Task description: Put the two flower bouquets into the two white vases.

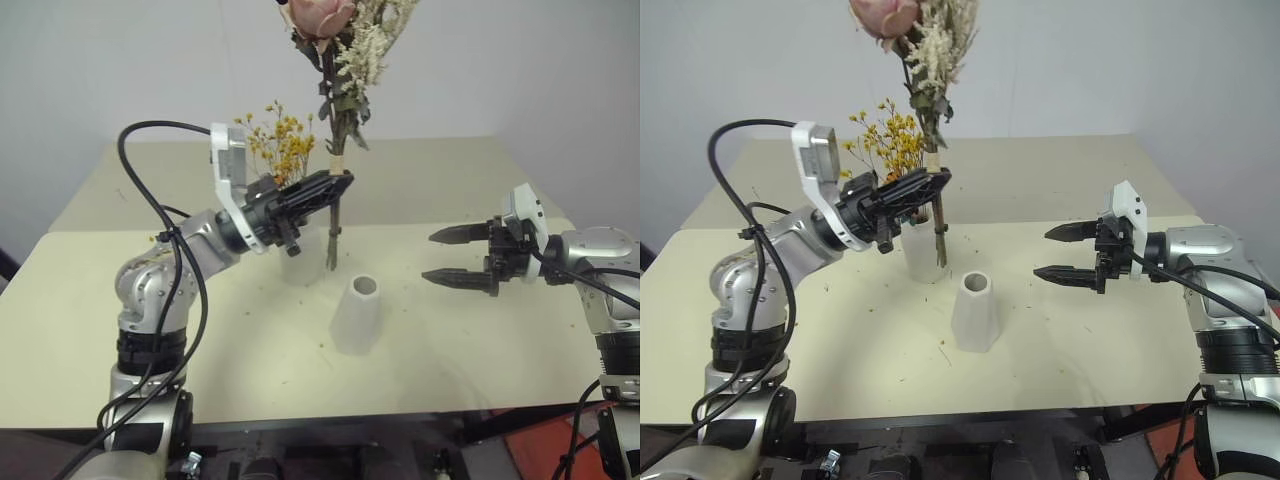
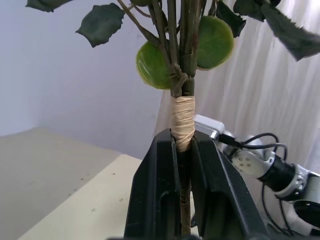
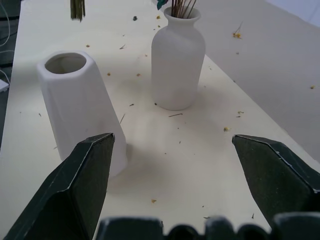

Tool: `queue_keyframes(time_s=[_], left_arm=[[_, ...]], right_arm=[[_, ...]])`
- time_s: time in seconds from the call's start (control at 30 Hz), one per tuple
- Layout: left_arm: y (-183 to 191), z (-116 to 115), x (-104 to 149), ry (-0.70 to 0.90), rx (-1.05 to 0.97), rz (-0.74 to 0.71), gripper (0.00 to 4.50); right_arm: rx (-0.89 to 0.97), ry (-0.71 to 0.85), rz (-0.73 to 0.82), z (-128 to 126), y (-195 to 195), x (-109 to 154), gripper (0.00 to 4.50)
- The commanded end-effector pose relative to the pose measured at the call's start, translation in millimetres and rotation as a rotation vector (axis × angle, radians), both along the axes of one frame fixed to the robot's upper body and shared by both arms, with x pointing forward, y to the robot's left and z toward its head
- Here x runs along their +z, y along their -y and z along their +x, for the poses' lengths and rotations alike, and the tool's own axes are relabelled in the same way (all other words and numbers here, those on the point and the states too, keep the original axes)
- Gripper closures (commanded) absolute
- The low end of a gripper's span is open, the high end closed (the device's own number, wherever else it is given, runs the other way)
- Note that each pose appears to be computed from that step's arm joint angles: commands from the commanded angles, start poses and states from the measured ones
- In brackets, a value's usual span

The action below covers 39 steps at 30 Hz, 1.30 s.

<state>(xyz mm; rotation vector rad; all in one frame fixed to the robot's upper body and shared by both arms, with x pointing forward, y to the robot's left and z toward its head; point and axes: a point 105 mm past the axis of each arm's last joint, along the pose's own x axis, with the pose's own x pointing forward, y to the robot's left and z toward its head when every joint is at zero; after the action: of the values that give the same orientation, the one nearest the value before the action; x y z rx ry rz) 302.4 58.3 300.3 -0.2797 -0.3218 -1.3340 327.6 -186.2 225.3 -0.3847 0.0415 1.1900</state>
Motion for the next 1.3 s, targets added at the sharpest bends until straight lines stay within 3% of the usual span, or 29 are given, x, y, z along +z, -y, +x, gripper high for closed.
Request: queue_keyframes(time_s=[0.03,0.77,1.3], left_arm=[[11,-7,9,0.056,-0.054,-0.016,4.4],[32,1,-28,-0.005,-0.076,0.069,4.4],[38,-11,-49,-0.052,-0.124,0.116,4.4]], right_arm=[[-0.008,0.053,0.02,-6,3,15,0.0],[-0.034,0.046,0.039,-10,5,11,0.0],[-0.039,0.048,0.044,-10,6,10,0.0]])
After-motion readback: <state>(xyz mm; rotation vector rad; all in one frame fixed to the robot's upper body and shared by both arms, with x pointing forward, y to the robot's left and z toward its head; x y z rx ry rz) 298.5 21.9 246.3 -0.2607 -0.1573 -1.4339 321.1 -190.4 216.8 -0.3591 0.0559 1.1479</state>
